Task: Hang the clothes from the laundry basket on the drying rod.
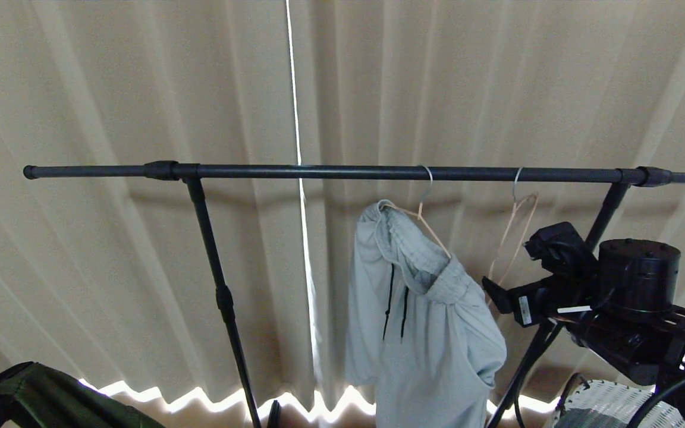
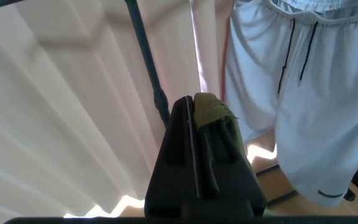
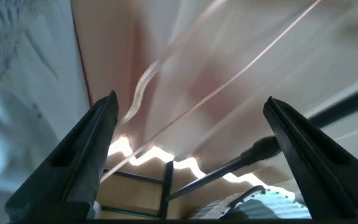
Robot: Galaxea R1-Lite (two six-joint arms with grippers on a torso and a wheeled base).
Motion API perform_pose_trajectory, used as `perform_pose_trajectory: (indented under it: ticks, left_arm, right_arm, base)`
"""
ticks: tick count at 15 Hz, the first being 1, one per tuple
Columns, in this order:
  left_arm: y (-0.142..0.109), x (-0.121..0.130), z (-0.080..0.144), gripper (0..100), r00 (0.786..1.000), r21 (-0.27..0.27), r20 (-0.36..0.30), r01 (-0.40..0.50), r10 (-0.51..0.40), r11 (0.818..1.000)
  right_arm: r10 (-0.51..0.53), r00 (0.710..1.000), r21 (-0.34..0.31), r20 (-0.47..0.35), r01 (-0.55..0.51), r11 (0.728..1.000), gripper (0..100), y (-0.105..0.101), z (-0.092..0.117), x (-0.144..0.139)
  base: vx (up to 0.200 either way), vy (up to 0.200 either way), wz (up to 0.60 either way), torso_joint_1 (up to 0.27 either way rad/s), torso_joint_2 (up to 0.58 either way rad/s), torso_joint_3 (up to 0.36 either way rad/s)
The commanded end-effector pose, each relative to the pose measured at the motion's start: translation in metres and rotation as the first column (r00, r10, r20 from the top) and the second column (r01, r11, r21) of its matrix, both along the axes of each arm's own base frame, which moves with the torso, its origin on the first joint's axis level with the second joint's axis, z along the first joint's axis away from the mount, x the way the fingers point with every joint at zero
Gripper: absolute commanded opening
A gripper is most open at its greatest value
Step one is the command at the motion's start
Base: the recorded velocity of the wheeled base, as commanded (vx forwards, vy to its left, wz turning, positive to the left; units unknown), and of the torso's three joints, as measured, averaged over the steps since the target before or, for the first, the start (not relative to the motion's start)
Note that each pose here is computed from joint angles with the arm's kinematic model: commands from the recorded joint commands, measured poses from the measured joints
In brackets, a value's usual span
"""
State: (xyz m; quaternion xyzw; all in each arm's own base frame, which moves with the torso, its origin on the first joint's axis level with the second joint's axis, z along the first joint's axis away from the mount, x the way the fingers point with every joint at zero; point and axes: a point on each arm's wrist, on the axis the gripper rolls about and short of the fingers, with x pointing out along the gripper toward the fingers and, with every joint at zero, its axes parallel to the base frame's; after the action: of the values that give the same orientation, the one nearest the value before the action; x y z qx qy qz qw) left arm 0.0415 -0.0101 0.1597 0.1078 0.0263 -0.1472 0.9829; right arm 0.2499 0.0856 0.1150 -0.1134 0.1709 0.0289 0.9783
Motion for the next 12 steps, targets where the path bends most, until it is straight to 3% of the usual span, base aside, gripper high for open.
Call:
perform_pose_trajectory:
  ticks: [1,10,12]
  left_arm:
    - [0.0,0.0,0.0,0,1.0,-0.001,0.001,0.0,0.0,1.0]
    - [0.0,-0.002,0.001,0,1.0,-0.002,0.017,0.0,0.0,1.0]
    - [0.0,-0.002,0.001,0,1.0,-0.004,0.016,0.0,0.0,1.0]
  right_arm:
    - [-0.005,1.0,0.013,0.022,0.005,1.0,100,-0.002,0.007,-0.005]
    - [0.052,0.999,0.062,0.005,-0.052,0.997,100,0.033,-0.006,0.023]
    - [0.006,0.999,0.042,-0.049,-0.003,0.999,100,0.031,-0.022,0.023]
  base:
    - [0.0,0.0,0.0,0.0,0.0,0.0]
    - [0.0,0.0,0.0,0.0,0.0,0.0]
    - [0.0,0.0,0.0,0.0,0.0,0.0]
